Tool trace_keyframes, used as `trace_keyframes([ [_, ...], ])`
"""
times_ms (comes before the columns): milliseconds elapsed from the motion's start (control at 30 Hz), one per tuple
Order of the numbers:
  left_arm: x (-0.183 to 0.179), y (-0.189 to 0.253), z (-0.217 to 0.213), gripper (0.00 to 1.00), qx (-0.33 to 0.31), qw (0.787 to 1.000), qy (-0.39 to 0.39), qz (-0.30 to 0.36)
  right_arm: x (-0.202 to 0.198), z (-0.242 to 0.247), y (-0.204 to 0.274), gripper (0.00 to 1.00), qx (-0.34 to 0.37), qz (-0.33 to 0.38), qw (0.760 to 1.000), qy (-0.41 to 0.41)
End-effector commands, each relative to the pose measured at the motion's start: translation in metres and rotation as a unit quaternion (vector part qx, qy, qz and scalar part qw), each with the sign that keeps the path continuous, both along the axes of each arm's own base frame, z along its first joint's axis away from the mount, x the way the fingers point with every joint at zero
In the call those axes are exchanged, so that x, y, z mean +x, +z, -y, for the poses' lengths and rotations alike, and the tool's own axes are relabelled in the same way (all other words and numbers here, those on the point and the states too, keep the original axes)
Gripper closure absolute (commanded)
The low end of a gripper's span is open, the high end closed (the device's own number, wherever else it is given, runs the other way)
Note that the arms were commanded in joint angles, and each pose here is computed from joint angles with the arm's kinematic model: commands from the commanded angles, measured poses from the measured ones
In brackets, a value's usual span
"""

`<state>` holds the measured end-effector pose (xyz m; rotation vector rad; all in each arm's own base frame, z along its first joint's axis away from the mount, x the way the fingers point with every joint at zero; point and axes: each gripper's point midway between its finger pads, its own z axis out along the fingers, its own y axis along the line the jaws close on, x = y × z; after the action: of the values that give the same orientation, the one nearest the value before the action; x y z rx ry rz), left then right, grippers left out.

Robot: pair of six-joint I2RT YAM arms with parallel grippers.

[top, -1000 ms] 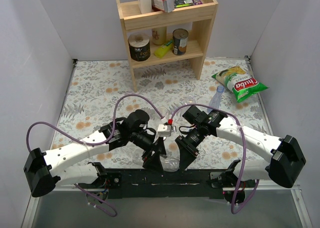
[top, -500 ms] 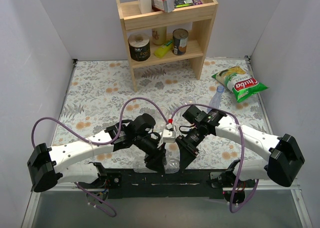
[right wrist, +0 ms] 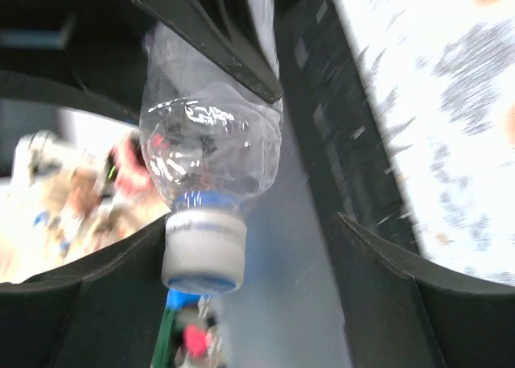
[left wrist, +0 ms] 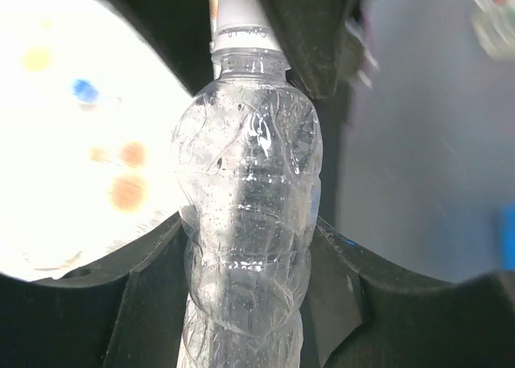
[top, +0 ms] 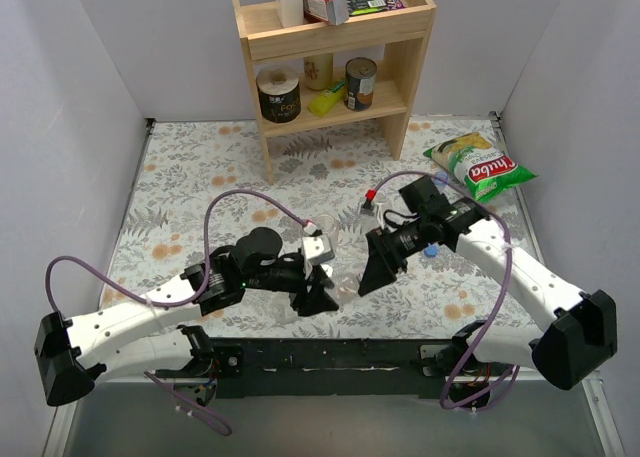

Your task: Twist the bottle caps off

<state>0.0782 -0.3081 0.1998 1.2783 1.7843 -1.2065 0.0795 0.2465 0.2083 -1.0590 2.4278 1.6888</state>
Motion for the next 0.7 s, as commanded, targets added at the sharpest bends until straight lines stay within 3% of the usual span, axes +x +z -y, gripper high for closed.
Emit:
trace_keyframes([
  [0, 0.058, 0.039, 0.0, 0.72, -0.064, 0.985, 0.136, 0.082, 0.057, -0.006, 0.056, 0.2, 0.049, 0.116, 0.987, -0.103],
  [167, 0.108, 0.061, -0.004, 0.71, -0.087, 0.958, 0.243, 0.122, 0.098, -0.015, 0.119, 0.19, 0.136, 0.214, 0.948, -0.193],
  [300, 0.148, 0.089, -0.006, 0.71, -0.106, 0.929, 0.316, 0.163, 0.139, -0.018, 0.165, 0.18, 0.205, 0.289, 0.888, -0.295],
  [433, 0.165, 0.089, -0.02, 0.71, -0.13, 0.912, 0.352, 0.166, 0.165, -0.013, 0.181, 0.2, 0.244, 0.305, 0.836, -0.384],
  [533, 0.16, 0.088, -0.032, 0.7, -0.148, 0.903, 0.363, 0.176, 0.168, -0.018, 0.187, 0.21, 0.25, 0.326, 0.816, -0.406],
  [667, 0.161, 0.087, -0.041, 0.7, -0.149, 0.895, 0.378, 0.183, 0.171, -0.029, 0.186, 0.22, 0.234, 0.337, 0.812, -0.414],
])
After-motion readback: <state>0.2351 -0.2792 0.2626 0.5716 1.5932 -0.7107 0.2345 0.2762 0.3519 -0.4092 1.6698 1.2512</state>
